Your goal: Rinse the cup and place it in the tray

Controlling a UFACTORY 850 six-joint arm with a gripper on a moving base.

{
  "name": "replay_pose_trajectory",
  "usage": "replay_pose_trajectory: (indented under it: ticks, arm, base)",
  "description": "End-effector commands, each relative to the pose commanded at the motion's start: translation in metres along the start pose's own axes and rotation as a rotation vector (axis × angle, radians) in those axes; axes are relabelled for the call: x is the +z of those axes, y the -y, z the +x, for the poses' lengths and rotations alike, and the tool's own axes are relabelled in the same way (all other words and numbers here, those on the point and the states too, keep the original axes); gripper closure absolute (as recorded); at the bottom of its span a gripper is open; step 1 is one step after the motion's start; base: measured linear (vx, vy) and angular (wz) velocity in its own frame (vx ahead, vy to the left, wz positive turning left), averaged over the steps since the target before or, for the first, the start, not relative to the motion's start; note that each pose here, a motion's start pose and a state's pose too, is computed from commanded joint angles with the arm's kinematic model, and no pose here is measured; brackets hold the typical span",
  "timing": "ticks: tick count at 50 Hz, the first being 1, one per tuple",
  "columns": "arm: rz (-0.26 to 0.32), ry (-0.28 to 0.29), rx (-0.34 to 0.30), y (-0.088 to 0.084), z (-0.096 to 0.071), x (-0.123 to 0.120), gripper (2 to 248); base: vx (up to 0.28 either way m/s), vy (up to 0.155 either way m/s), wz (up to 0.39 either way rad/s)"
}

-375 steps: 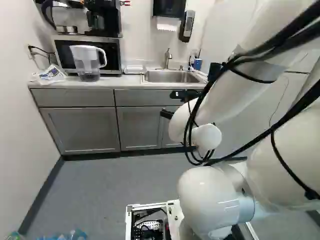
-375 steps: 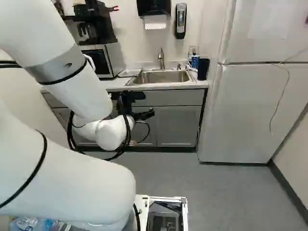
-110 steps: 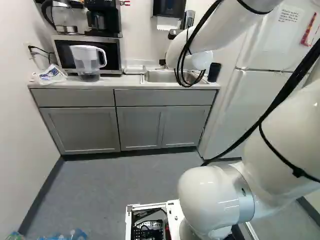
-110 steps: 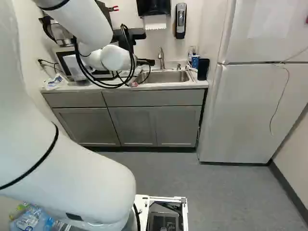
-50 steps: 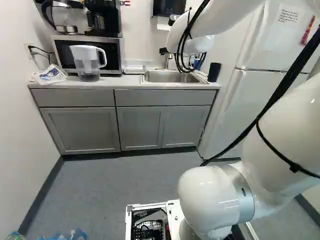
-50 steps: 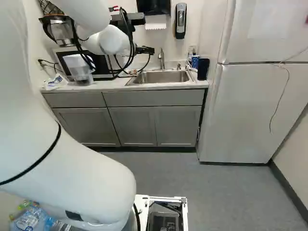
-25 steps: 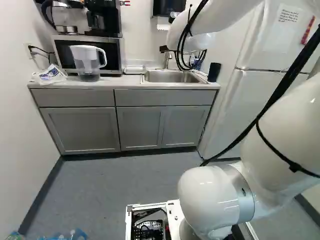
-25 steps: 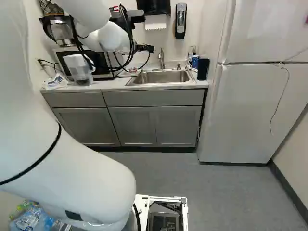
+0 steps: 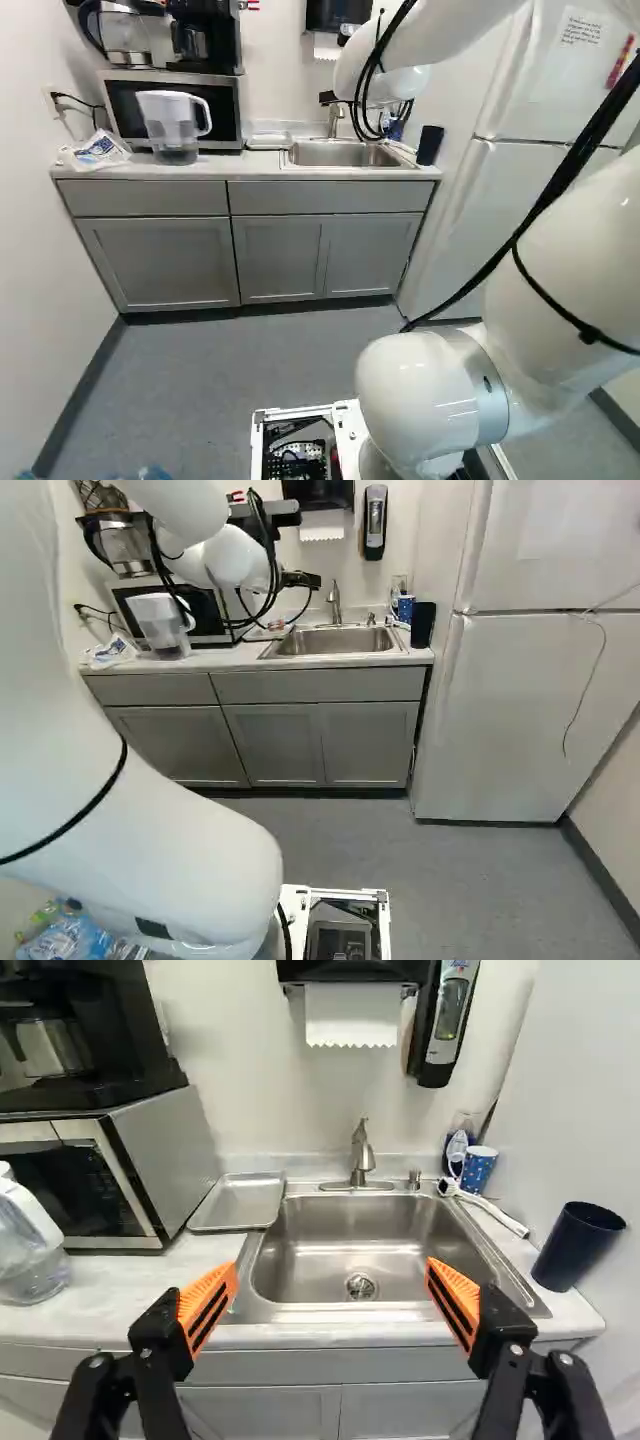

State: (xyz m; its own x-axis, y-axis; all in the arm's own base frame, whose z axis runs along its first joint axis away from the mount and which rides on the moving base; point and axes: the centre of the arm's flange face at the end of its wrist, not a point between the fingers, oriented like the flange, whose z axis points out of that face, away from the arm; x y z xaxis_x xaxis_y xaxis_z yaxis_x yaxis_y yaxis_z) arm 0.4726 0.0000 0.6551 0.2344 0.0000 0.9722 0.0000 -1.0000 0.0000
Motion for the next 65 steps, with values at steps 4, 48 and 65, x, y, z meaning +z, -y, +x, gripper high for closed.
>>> replay_pose_trajectory:
  ticks: [4,48,65]
  arm:
    - [0.0,0.0,0.0,0.0,0.0,0.0,3]
    - [0.0,0.0,0.0,0.0,0.0,0.0,3]
    - [0.0,0.0,0.0,0.0,0.0,0.0,3]
  base:
    - [0.119,0.0,-0.013]
    - [0.114,0.005,-0.049]
    - [0.093,0.015,-0.183]
